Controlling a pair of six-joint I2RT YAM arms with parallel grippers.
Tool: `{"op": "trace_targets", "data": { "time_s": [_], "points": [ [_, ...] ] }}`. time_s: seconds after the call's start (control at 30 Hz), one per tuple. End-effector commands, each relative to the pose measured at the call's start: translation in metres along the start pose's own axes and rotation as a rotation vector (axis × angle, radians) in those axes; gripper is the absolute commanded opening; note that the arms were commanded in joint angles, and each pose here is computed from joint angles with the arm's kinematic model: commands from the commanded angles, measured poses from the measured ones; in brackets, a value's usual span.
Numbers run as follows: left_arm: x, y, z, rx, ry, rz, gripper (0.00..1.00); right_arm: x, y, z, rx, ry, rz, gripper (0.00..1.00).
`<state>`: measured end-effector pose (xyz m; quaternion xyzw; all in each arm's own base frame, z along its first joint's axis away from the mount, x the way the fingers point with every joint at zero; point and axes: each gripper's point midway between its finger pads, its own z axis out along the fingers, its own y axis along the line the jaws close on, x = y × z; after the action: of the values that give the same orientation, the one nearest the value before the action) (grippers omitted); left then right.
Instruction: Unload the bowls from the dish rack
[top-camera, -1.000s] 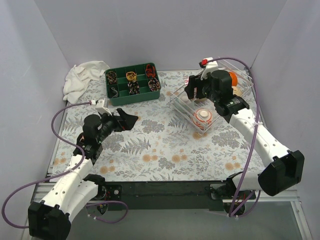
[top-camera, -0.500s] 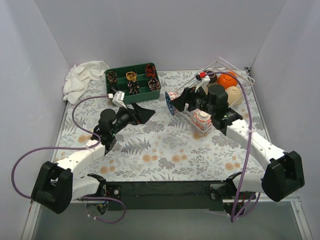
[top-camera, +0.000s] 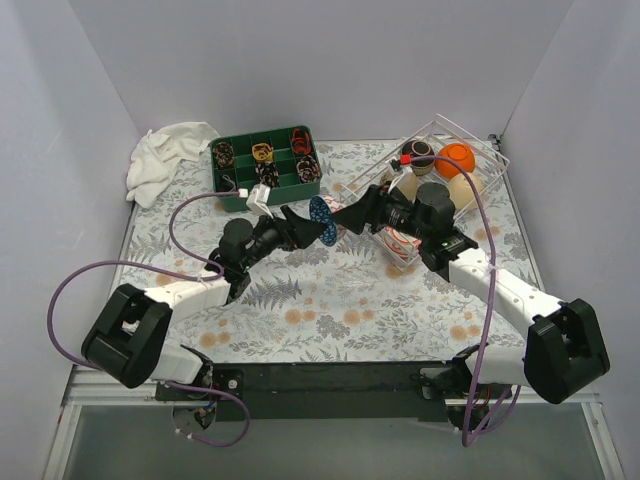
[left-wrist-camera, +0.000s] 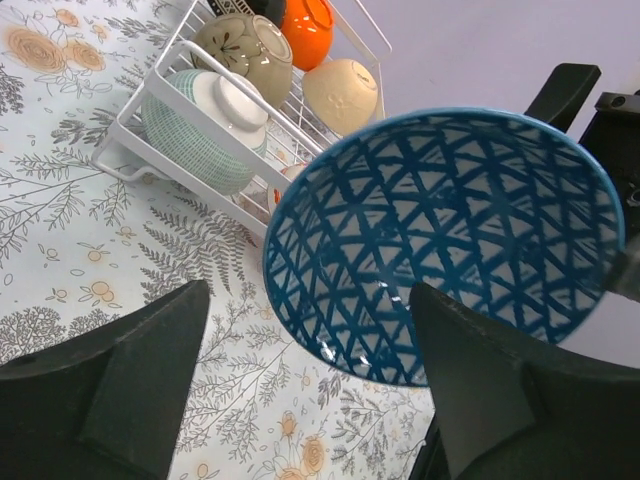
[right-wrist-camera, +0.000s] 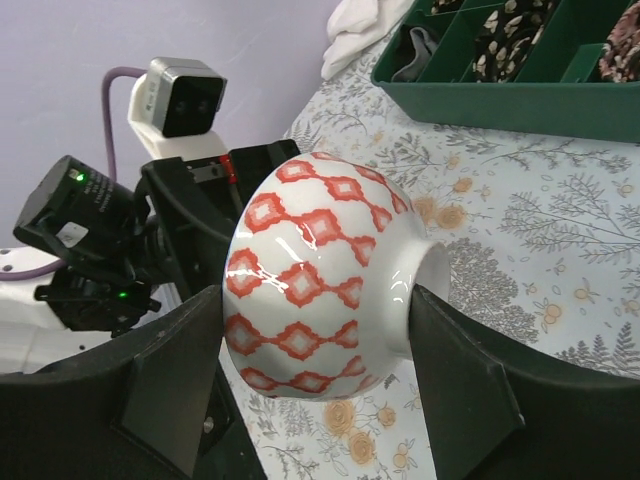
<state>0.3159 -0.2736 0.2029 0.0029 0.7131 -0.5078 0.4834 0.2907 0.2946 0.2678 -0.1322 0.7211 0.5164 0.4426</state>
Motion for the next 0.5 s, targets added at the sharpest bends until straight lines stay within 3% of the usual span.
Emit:
{"op": "trace_targets", "data": {
  "time_s": [0.0,0.17,0.2,0.47],
  "points": [
    [-0.013,-0.016,0.007,0.051,-0.054,-0.002,0.76,-0.028,0.045,-0.009,-0.171,-0.106,-0.027,0.27],
    [-0.007,-0.009,0.008,0.031,-0.053,-0.04,0.49,-0.022,0.05,-0.009,-0.202,-0.1,-0.005,0.27],
    [-0.007,-0.01,0.007,0.036,-0.055,-0.044,0.39,-0.021,0.05,-0.009,-0.205,-0.099,0.006,0.27],
    [-0.004,-0.007,0.002,0.015,-0.069,-0.051,0.0,-0.013,0.045,-0.01,-0.208,-0.091,0.021,0.31]
  ]
}}
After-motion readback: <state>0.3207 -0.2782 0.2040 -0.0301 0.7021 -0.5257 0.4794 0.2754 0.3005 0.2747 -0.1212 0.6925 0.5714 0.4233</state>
